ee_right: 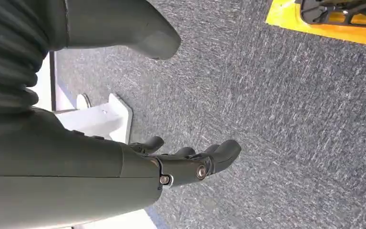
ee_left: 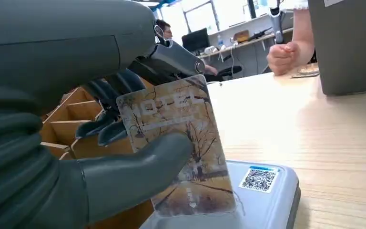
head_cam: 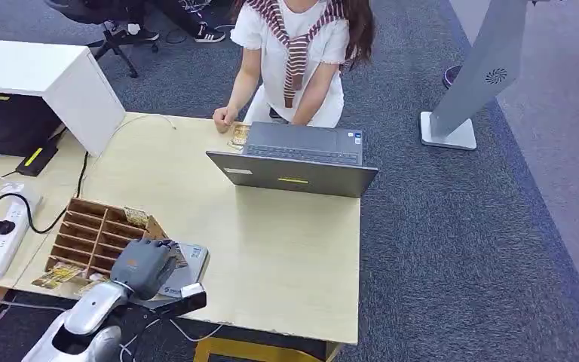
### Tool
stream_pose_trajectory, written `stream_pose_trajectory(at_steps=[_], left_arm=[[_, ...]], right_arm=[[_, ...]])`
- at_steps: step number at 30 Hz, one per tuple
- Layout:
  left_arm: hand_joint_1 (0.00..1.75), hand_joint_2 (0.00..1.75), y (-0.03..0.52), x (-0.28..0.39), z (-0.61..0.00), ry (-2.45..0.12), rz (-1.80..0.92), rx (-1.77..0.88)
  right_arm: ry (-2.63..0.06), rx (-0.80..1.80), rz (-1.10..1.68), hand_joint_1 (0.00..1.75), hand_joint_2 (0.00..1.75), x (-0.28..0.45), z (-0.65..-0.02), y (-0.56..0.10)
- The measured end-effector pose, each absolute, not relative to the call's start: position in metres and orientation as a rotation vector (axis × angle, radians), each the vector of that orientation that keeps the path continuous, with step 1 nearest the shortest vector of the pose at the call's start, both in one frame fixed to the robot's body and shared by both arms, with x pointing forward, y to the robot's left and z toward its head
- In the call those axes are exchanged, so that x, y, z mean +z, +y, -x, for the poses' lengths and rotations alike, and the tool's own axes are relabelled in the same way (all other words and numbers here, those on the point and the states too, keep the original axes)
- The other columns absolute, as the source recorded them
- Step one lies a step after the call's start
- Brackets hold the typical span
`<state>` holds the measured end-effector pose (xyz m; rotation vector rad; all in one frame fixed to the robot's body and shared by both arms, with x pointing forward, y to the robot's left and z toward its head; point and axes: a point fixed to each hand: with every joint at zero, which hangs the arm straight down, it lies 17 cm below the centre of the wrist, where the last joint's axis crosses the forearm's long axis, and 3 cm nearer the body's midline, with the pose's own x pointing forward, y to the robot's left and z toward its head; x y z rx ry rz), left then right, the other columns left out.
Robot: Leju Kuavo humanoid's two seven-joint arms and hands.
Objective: Pass the card to the sensor for recognition and then transmit it.
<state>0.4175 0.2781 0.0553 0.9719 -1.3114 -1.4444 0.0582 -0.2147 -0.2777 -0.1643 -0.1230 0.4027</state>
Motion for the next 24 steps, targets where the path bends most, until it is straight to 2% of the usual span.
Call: stream_pose_trajectory(at_steps=[15,24], left_arm=[[1.75,1.75,0.277,0.068,-0.421,-1.366,-1.026,-1.43],[1.75,1.75,0.254,0.166,-0.458,-1.651,-1.27,-1.273]], right_arm=[[-0.123,0.404,0.164,0.0,1.75,-0.278,-0.058,-0.215],[-0.131,0.413,0.163,0.0,1.75,-0.278,-0.06,-0.214]])
